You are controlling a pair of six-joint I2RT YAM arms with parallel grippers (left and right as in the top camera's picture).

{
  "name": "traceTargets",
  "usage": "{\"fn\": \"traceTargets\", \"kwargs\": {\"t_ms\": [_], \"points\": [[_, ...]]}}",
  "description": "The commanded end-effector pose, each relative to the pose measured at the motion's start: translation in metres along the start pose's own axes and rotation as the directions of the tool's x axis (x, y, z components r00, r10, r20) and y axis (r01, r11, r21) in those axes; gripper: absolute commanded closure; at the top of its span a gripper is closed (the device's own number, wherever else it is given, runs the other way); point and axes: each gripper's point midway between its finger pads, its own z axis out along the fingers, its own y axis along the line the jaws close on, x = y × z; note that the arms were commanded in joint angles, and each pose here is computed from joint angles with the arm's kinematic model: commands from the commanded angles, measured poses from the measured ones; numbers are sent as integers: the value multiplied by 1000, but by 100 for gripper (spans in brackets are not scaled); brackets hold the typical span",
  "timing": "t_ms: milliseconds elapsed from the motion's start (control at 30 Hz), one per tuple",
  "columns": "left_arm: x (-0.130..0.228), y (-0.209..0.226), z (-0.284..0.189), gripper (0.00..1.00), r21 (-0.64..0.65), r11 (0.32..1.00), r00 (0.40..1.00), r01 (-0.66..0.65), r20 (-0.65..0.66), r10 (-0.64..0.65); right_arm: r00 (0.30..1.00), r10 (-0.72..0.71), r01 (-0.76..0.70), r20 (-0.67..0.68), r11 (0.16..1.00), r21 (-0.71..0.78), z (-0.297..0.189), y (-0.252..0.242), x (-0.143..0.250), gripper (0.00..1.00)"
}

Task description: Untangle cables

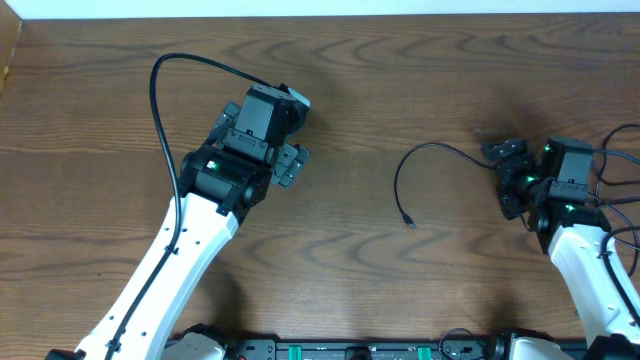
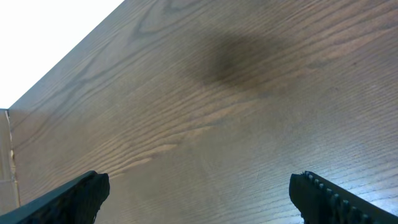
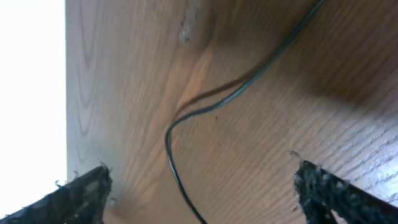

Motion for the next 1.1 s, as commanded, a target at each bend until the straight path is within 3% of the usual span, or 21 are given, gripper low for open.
{"fn": "traceTargets", "kwargs": {"t_ms": [0, 67, 167, 300, 500, 633, 767, 1067], "points": [[0, 2, -1, 2, -4, 1000, 1000, 9, 2, -9, 997, 70, -69, -13, 996, 52, 12, -11, 7, 14], [0, 2, -1, 2, -4, 1000, 1000, 9, 2, -9, 974, 224, -222, -17, 972, 77, 21, -16, 11, 18], [0, 2, -1, 2, -4, 1000, 1000, 8, 1, -8, 919, 393, -390, -15, 917, 87, 35, -16, 15, 15], [0, 2, -1, 2, -4, 1000, 1000, 8, 1, -8, 857, 515, -512, -19, 855, 78, 55, -13, 21, 10], [0, 2, -1, 2, -4, 1000, 1000, 8, 1, -8, 856, 516, -516, 36, 856, -18, 84, 0, 11, 12], [0, 2, -1, 2, -4, 1000, 1000, 8, 1, -8, 854, 511, -503, 99, 859, -96, 88, 9, -6, 19], [0, 2, -1, 2, -4, 1000, 1000, 9, 2, -9, 836, 528, -516, 151, 849, -112, 87, 7, -15, 4], [0, 2, -1, 2, -4, 1000, 1000, 9, 1, -9, 811, 551, -539, 196, 834, -116, 86, 1, -22, 16]]}}
